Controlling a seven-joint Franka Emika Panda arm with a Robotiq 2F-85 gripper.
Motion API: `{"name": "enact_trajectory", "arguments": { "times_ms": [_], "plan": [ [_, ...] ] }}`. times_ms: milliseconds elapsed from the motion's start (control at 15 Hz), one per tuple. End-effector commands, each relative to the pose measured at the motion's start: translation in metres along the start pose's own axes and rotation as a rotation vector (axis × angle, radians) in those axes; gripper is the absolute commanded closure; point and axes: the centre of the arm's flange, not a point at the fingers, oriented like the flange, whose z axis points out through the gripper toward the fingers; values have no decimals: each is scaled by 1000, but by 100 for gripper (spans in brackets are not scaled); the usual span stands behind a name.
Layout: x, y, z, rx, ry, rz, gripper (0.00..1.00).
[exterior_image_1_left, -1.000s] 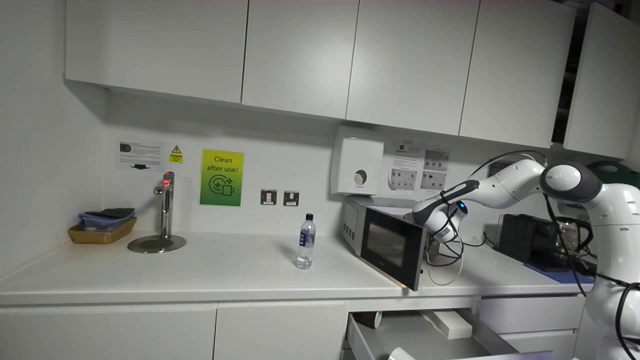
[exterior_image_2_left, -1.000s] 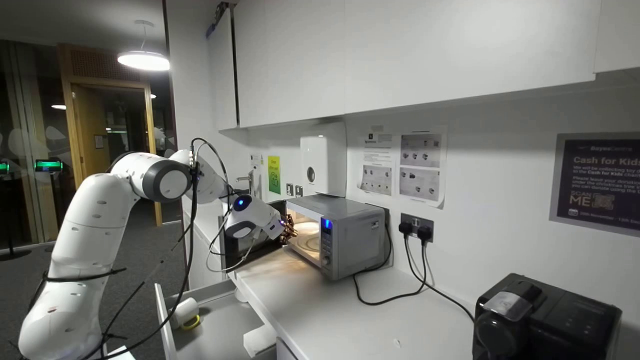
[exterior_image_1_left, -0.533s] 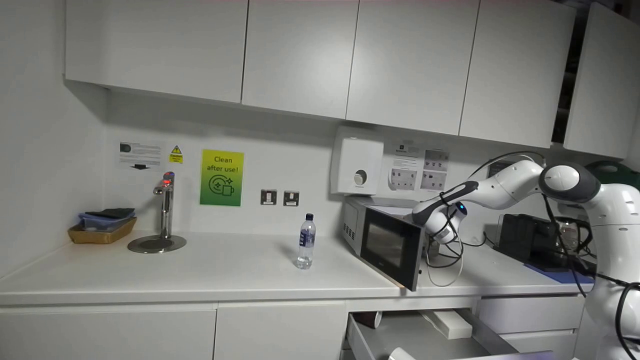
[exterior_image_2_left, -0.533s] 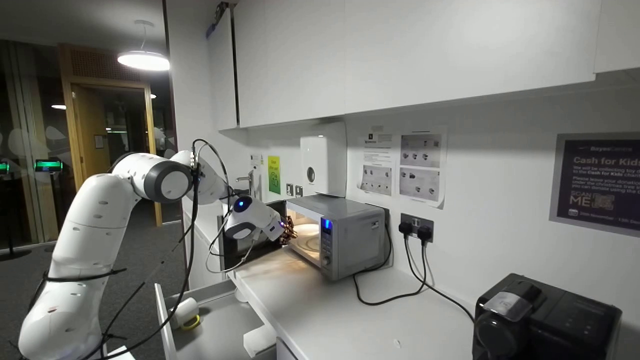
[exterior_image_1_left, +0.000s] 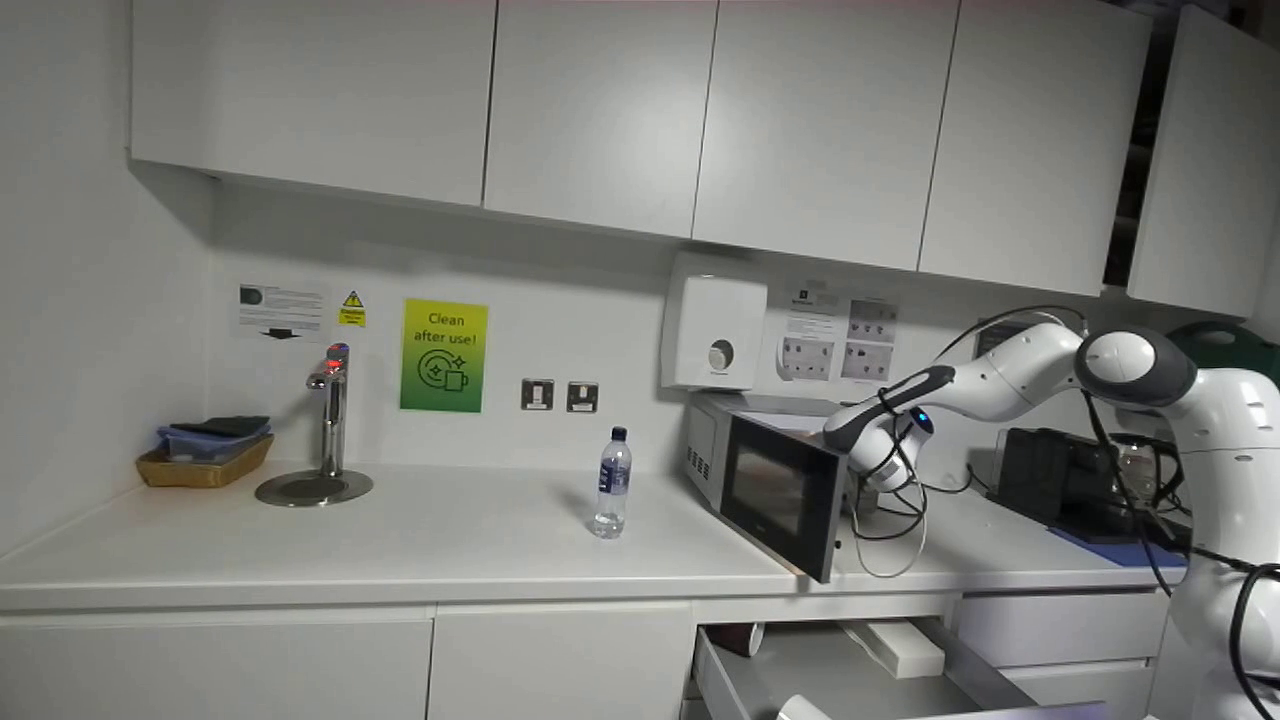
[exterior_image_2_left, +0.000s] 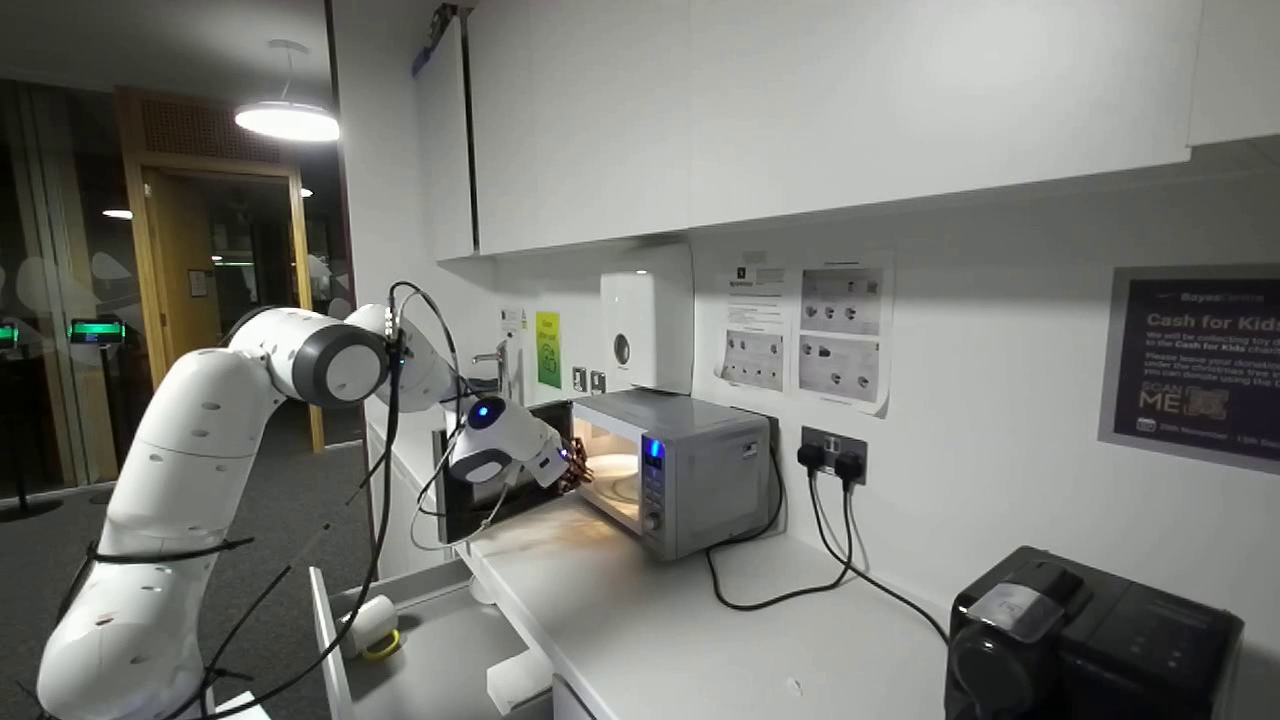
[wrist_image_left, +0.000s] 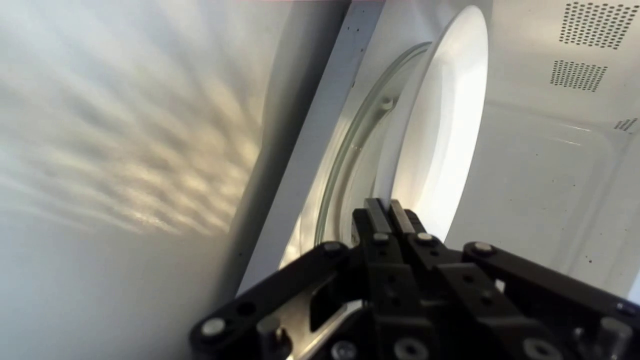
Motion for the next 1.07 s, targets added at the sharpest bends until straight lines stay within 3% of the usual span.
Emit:
{"name": "enact_trajectory", "arguments": {
  "times_ms": [0,1000],
  "plan": [
    [3,-1,-24,17,10,-19,99],
    [8,12,-80,-4,58,-68,99]
  ]
}}
